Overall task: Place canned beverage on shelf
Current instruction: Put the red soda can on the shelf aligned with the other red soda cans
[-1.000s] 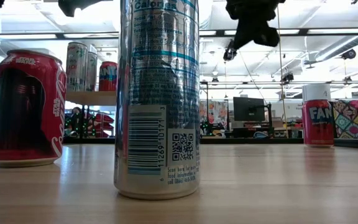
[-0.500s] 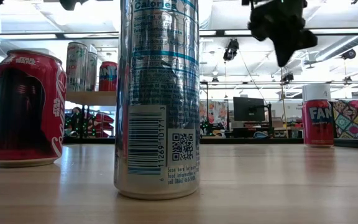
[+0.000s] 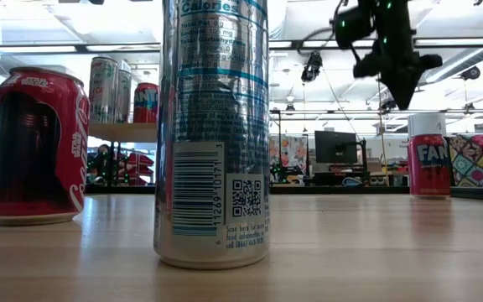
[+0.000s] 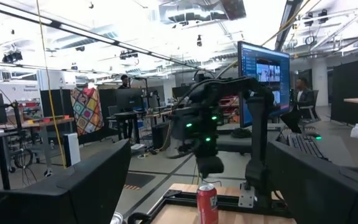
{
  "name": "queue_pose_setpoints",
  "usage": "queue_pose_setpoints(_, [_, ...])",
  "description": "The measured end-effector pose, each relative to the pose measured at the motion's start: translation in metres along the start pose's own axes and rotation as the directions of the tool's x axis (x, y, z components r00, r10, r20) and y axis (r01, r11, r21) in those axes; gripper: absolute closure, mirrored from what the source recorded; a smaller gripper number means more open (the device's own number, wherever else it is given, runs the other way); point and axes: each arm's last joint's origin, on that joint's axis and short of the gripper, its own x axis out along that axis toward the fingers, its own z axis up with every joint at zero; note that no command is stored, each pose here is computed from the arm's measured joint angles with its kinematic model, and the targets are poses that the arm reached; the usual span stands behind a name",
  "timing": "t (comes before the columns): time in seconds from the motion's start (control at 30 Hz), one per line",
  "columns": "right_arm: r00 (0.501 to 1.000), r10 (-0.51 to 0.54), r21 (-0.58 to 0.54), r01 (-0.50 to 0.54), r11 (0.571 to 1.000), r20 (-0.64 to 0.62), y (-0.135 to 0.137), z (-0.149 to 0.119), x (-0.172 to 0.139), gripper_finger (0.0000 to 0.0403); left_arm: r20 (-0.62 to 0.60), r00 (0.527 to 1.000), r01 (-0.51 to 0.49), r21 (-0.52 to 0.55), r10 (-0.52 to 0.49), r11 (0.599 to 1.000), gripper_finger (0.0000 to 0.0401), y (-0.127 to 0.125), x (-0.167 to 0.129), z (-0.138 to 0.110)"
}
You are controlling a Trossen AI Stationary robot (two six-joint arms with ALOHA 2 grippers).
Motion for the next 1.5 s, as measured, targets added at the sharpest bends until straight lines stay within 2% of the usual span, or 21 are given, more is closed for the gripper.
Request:
queue_pose_setpoints(0.17, [0.997,-0.031,0.009,0.032,0.999,-0.075,-0.022,0.022,0.017,0.0394,0.000,1.000,0.000,0.003,0.000,1.000,0.0042,0.000,0.000,0.000])
queue_pose_setpoints(0.27, [0.993,-0.039,-0.022,0.037,0.999,-0.110,-0.032,0.031,0.025,0.0394,-0.001,1.000,0.000,0.003,0.000,1.000,0.0042,0.000,0.000,0.000])
queue_pose_setpoints(0.4, [0.992,-0.031,-0.097,0.020,0.995,-0.119,-0.037,0.033,0.027,0.0394,0.000,1.000,0.001,0.003,-0.001,1.000,0.0042,0.000,0.000,0.000])
queue_pose_setpoints(0.57, [0.992,0.022,-0.103,-0.035,0.994,-0.126,-0.037,0.032,0.025,0.0383,-0.001,1.000,0.000,0.004,0.000,1.000,0.0042,0.000,0.000,0.000])
queue_pose_setpoints(0.67, [0.990,0.050,-0.102,-0.064,0.993,-0.134,-0.035,0.031,0.025,0.0353,-0.001,1.000,0.001,0.004,-0.001,1.000,0.0042,0.000,0.000,0.000])
queue_pose_setpoints(0.97, [0.989,0.046,-0.089,-0.059,0.994,-0.138,-0.036,0.031,0.025,0.0213,-0.002,1.000,0.001,0.004,-0.001,1.000,0.0042,0.000,0.000,-0.001])
queue_pose_setpoints(1.1, [0.989,0.046,-0.079,-0.057,0.995,-0.139,-0.036,0.031,0.025,0.0164,-0.002,1.000,0.002,0.004,-0.001,1.000,0.0042,0.000,0.000,-0.001])
queue_pose_setpoints(1.5, [0.979,0.013,-0.051,-0.024,0.998,-0.204,-0.035,0.023,0.044,0.0081,-0.012,1.000,0.003,0.011,-0.003,1.000,0.0042,0.000,0.000,-0.002])
